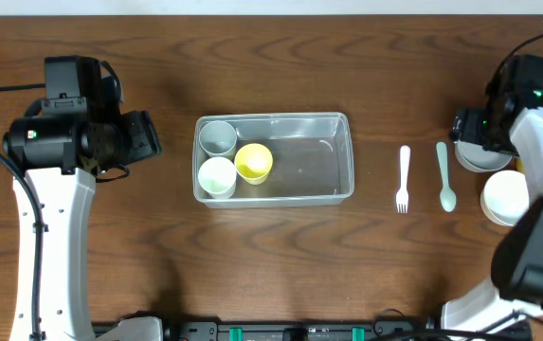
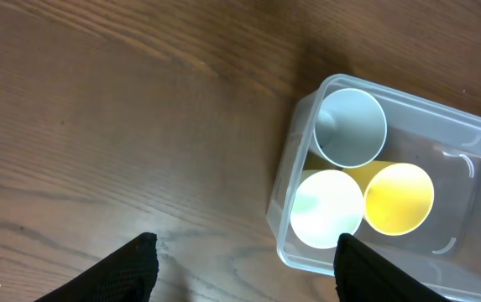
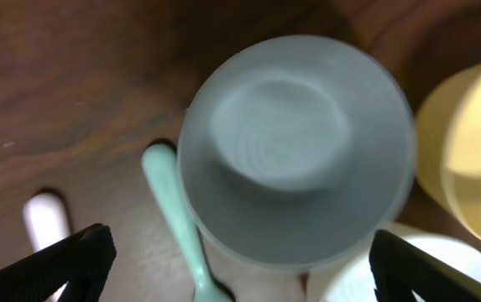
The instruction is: Pack container
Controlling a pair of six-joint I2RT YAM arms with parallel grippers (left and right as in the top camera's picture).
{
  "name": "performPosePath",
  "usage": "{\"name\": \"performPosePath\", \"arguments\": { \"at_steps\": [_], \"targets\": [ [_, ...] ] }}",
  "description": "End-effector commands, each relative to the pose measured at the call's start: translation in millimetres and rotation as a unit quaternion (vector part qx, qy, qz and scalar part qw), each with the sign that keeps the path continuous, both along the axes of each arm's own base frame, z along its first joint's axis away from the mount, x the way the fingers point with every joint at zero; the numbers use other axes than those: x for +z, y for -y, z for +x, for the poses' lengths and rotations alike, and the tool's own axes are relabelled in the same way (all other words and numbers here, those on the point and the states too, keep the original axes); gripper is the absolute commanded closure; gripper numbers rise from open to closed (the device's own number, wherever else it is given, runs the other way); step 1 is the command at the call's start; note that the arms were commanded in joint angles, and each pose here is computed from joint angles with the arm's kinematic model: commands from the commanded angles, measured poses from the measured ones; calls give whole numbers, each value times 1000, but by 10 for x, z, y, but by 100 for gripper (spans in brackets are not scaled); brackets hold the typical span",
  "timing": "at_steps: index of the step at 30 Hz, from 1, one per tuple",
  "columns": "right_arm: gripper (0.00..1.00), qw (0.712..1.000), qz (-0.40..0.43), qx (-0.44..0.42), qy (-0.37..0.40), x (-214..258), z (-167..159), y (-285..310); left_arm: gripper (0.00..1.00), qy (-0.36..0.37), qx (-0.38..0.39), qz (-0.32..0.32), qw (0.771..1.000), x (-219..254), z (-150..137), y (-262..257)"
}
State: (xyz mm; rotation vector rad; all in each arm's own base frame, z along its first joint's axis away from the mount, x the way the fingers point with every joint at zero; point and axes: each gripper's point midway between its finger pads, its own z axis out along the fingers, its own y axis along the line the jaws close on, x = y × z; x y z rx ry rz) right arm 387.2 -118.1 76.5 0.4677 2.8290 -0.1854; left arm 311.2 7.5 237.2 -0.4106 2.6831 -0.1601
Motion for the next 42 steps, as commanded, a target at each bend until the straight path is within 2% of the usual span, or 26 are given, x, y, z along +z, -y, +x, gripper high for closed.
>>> {"name": "performPosePath", "arguments": {
  "at_steps": [1, 8, 14, 15, 22, 29, 31, 33, 34, 38, 42],
  "targets": [
    [3, 1000, 4, 6, -21, -206, 9, 3, 32, -2, 4, -7, 1000, -15, -6, 6],
    [9, 999, 9, 10, -34, -445, 64, -14, 32, -4, 4, -7, 1000, -19, -13, 6],
    [19, 999, 13, 18, -48, -563, 61, -85, 32, -8, 4, -7, 1000, -27, -32, 8],
    [22, 999, 12, 20, -47, -561, 68, -95, 32, -8, 4, -7, 1000, -27, -32, 8],
    [66, 998, 13, 25, -47, -563, 77, -138, 32, -8, 4, -8, 1000, -27, -32, 8],
    [71, 998, 13, 26, -48, -564, 74, -147, 32, -8, 4, -7, 1000, -27, -31, 7],
    [77, 999, 13, 24, -47, -562, 82, -145, 32, -8, 4, -7, 1000, -27, -31, 7],
    [89, 999, 13, 21, -44, -559, 90, -145, 32, -8, 4, -7, 1000, -27, -31, 7],
    [91, 999, 13, 18, -44, -559, 92, -145, 32, -8, 4, -7, 1000, -27, -31, 7],
    [92, 999, 13, 17, -41, -557, 102, -149, 32, -8, 4, -7, 1000, -27, -31, 7],
    [99, 999, 12, 23, -38, -544, 133, -183, 32, -8, 4, -7, 1000, -27, -31, 7]
  ]
}}
